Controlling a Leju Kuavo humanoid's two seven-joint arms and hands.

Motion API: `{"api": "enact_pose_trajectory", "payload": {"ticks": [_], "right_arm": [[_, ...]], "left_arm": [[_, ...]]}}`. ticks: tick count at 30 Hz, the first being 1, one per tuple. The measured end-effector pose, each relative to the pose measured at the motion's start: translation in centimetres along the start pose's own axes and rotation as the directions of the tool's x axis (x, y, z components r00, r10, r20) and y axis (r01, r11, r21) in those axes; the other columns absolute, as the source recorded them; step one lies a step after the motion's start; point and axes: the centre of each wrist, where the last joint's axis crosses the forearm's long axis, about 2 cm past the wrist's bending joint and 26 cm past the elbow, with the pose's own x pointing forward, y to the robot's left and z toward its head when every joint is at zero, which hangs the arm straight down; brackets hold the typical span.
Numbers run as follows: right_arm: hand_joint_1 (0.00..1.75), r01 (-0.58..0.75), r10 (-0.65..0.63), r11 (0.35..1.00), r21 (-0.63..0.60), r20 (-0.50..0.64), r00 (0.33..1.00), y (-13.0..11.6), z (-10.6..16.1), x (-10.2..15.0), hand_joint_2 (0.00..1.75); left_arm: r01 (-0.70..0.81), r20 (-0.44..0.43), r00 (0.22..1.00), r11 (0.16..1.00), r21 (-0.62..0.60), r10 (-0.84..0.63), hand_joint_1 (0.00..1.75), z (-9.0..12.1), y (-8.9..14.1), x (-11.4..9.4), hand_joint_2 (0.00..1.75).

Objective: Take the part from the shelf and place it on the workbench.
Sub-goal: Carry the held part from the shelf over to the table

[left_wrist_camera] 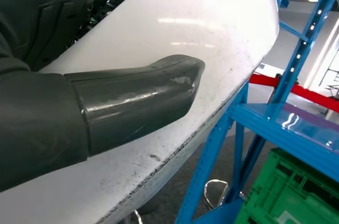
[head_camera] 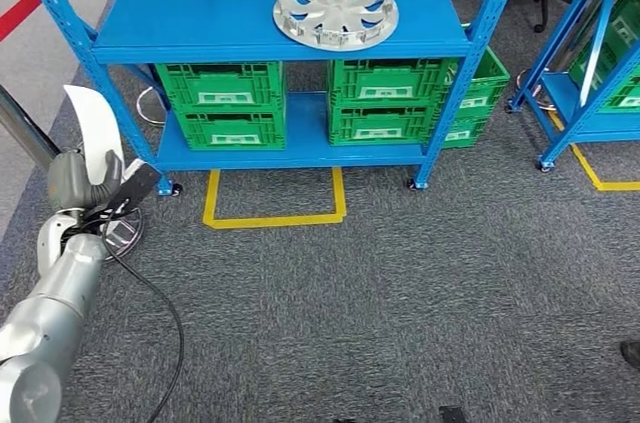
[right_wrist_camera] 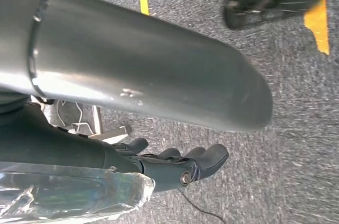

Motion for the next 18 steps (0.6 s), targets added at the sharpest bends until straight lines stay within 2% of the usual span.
{"api": "enact_pose_trajectory", "payload": {"ticks": [18], "right_arm": [[0.00,0.008,-0.008,1.000,-0.004,0.009,1.000,-0.26,-0.07,0.57,0.00]], "left_arm": [[0.000,-0.025,1.000,1.000,0.004,0.000,1.75,0.16,0.49,-0.88,1.75]]}}
